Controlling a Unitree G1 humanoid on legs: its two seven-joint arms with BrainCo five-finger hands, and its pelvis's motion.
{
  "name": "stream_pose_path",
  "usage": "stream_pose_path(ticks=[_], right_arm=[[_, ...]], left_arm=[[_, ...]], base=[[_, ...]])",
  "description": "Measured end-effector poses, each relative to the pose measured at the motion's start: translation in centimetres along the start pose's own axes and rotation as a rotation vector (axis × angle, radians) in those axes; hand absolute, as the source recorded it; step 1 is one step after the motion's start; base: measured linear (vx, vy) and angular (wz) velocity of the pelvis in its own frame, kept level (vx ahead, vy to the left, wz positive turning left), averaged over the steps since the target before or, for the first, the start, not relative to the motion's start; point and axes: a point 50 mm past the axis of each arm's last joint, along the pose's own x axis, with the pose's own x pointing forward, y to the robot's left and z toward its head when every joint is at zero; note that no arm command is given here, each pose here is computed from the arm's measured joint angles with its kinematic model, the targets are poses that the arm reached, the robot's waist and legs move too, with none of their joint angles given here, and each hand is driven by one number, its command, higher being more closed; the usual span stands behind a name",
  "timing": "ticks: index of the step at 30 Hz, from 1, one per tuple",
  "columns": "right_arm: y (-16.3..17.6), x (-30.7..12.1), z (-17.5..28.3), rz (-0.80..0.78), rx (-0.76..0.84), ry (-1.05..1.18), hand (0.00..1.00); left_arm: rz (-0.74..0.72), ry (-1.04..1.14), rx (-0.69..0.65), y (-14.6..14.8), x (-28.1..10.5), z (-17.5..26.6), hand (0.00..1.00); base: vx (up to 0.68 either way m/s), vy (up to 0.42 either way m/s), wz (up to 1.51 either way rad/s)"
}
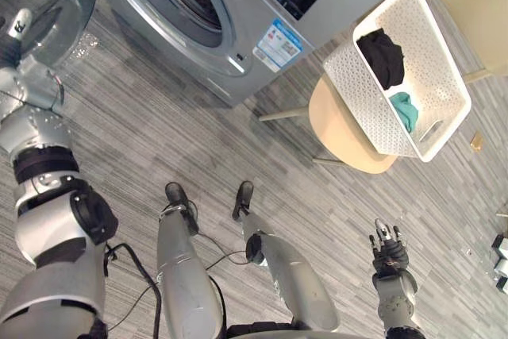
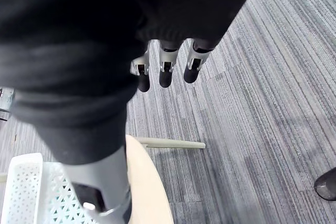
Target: Pick up the laundry basket with both hands and put the clothes into the washing machine.
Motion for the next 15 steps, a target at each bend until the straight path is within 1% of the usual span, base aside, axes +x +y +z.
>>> stream_pose_path(ticks=[1, 5, 8, 9, 10, 12, 13, 15], right_arm=[[-0.2, 0.0, -0.1, -0.007, 0.001, 0.003, 0.0], [-0.3, 0.1, -0.3, -0.016, 0.002, 0.019, 0.0], [0.1, 0.3, -0.1, -0.009, 0.009, 0.014, 0.0], [0.2, 0.4, 0.0, -0.008, 0.012, 0.009, 0.0], [0.1, 0.4, 0.4, -0.012, 0.009, -0.004, 0.0], [0.0, 0.4, 0.5, -0.02, 0.003, -0.011, 0.0], [0.0, 0.4, 0.6, -0.021, -0.007, -0.014, 0.0], [0.0, 0.2, 1.0, -0.013, -0.026, -0.032, 0.0]], left_arm=[[0.012, 0.013, 0.011, 0.7, -0.3, -0.8, 0.0], [0.008, 0.089, 0.041, 1.6, -1.9, -4.7, 0.0], [-0.013, 0.21, 0.083, 2.5, -5.3, -10.3, 0.0], [-0.037, 0.251, 0.111, 2.5, -6.7, -12.0, 0.0], [-0.09, 0.325, 0.171, 2.9, -9.4, -14.9, 0.0], [-0.151, 0.405, 0.211, 3.4, -12.6, -17.7, 0.0], [-0.19, 0.474, 0.241, 4.1, -15.5, -19.6, 0.0], [-0.256, 0.579, 0.276, 5.4, -19.8, -21.9, 0.0]], base=[[0.09, 0.03, 0.19], [0.06, 0.035, 0.14], [0.06, 0.051, 0.21], [0.03, 0.041, 0.27], [0.04, 0.053, 0.23], [0.04, 0.042, 0.17], [0.05, 0.045, 0.07], [0.07, 0.053, -0.01]])
